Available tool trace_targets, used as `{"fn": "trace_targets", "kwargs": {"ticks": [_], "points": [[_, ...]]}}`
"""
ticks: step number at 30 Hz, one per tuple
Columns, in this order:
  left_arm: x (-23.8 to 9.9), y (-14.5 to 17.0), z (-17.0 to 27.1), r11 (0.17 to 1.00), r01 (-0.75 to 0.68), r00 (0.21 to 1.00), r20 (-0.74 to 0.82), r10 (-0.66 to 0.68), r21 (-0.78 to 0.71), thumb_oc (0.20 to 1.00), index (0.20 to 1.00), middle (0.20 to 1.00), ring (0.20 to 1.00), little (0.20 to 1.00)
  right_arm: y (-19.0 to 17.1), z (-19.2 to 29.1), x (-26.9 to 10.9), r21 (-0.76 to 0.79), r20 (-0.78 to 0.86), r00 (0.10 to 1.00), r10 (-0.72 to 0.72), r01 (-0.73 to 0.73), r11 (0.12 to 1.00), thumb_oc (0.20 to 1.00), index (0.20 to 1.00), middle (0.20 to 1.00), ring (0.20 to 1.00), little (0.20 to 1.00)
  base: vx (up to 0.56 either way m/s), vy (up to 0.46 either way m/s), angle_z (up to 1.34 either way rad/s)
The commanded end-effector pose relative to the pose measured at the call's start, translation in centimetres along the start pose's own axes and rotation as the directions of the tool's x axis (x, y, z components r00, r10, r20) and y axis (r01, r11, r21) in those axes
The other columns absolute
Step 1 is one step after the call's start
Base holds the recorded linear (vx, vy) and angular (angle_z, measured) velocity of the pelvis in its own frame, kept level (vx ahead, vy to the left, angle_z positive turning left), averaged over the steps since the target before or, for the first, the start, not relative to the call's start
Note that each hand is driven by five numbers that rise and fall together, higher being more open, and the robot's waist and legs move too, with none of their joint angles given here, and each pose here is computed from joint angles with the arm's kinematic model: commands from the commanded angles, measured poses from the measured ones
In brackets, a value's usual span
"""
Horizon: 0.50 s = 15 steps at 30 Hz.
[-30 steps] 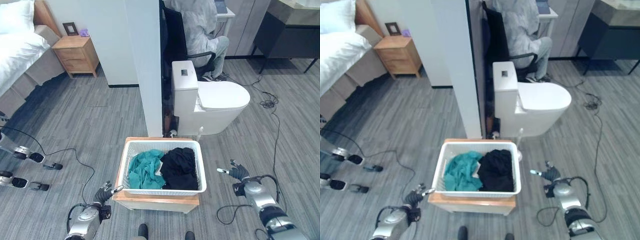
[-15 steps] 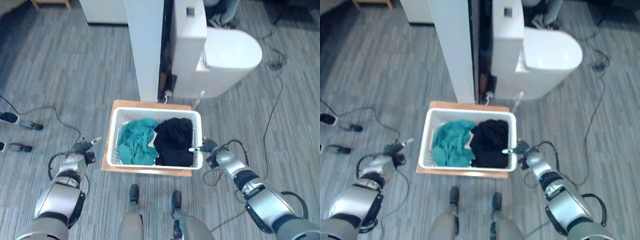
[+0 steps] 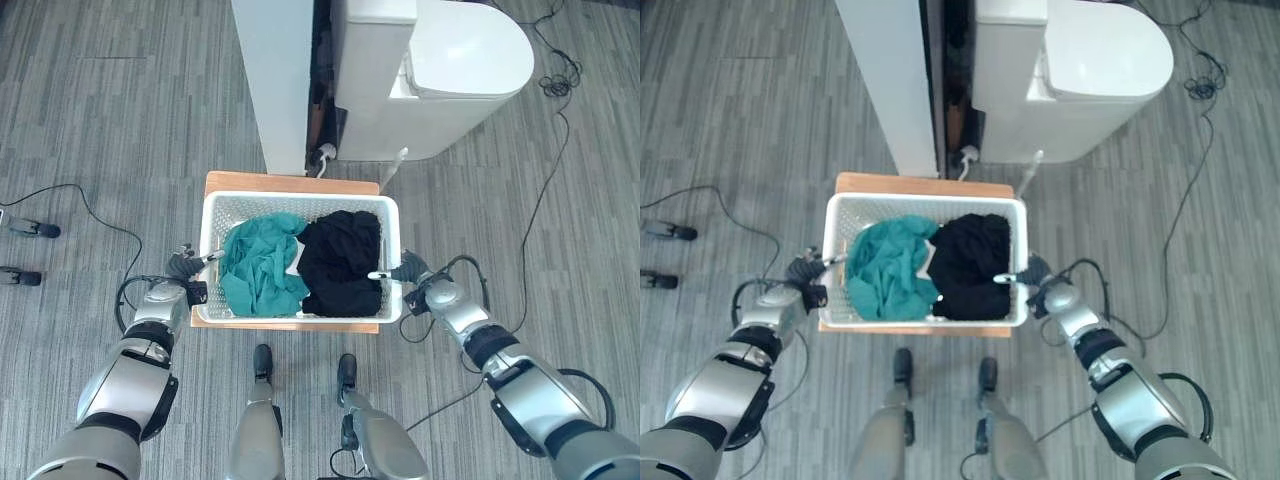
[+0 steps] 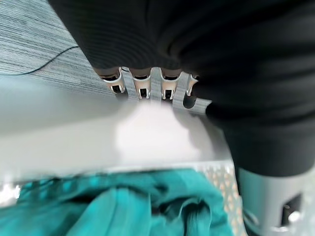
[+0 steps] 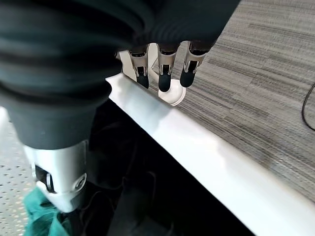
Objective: Grab the laundry basket,head to the washer,open it,put in the laundry and shut it.
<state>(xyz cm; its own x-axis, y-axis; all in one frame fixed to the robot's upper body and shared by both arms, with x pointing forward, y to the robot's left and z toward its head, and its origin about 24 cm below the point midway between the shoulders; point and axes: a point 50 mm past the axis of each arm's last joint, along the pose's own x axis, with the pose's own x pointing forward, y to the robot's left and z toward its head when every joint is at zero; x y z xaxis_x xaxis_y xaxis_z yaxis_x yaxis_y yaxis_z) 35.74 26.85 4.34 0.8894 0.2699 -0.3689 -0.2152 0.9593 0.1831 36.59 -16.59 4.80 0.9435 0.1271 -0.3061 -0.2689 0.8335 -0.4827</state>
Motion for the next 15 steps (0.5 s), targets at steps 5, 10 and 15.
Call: {"fn": "trace_targets", "kwargs": {"ticks": [5,10,15], "points": [[0.5,-0.6,2.2,0.925,0.016,1.0,0.003,-0.018,0.379,1.0,1.0,1.0,1.0,1.0,-1.4,2.0,-0.1,-0.019,0.103,0.994,-0.029,0.031,0.999,1.0,1.0,1.0,1.0,1.0,0.01,0.04,-0.12],[0.5,0.1,2.7,0.84,-0.015,0.999,-0.02,0.031,0.543,1.0,1.0,1.0,1.0,1.0,-2.1,3.1,0.2,-0.05,0.121,0.992,-0.046,0.052,0.997,1.0,1.0,1.0,1.0,1.0,0.02,0.027,-0.03],[0.5,0.9,2.5,0.837,-0.036,0.997,-0.039,0.068,0.546,1.0,1.0,1.0,1.0,1.0,-2.3,3.3,0.4,-0.036,0.111,0.992,-0.055,0.059,0.998,1.0,1.0,1.0,1.0,1.0,0.02,0.016,-0.12]]}}
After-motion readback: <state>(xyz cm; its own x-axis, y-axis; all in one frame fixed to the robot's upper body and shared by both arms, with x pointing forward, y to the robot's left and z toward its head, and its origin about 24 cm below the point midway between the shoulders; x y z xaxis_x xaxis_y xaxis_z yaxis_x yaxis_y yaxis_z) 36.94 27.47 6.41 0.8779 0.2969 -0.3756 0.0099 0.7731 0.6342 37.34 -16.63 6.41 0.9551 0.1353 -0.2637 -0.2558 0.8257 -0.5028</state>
